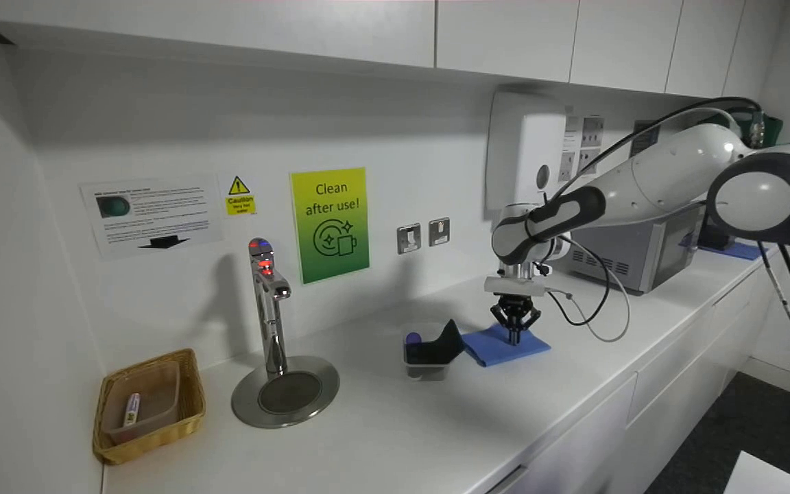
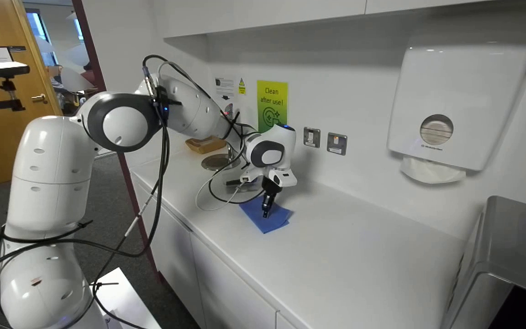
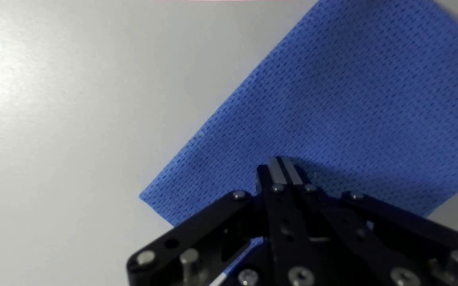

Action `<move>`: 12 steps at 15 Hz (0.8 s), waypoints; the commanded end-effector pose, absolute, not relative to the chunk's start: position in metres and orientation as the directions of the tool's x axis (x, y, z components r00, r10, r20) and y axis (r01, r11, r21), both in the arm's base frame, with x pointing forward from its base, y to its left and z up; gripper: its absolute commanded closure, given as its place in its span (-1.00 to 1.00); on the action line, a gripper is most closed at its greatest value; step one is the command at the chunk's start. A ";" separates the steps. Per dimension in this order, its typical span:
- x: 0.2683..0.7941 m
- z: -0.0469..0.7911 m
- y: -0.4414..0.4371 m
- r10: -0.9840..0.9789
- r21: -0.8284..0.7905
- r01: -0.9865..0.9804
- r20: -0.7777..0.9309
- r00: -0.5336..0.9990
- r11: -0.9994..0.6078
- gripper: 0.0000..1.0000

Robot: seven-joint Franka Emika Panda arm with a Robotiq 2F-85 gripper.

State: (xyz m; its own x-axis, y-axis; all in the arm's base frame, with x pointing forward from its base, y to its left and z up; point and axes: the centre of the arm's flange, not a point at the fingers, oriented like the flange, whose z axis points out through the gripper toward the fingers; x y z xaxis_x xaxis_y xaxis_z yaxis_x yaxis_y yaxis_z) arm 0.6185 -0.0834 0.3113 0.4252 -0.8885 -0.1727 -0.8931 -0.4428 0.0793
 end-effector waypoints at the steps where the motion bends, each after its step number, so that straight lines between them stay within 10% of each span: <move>1: 0.565 0.285 -0.101 -0.890 0.127 -0.887 -0.174 0.420 -0.444 1.00; 12: 0.536 0.284 -0.186 -0.954 0.124 -0.951 -0.135 0.268 -0.285 1.00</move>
State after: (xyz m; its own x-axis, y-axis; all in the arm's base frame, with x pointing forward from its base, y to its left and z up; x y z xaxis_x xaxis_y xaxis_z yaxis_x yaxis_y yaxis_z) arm 0.5597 -0.1552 0.3095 0.3106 -0.9384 -0.1517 -0.9383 -0.3282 0.1093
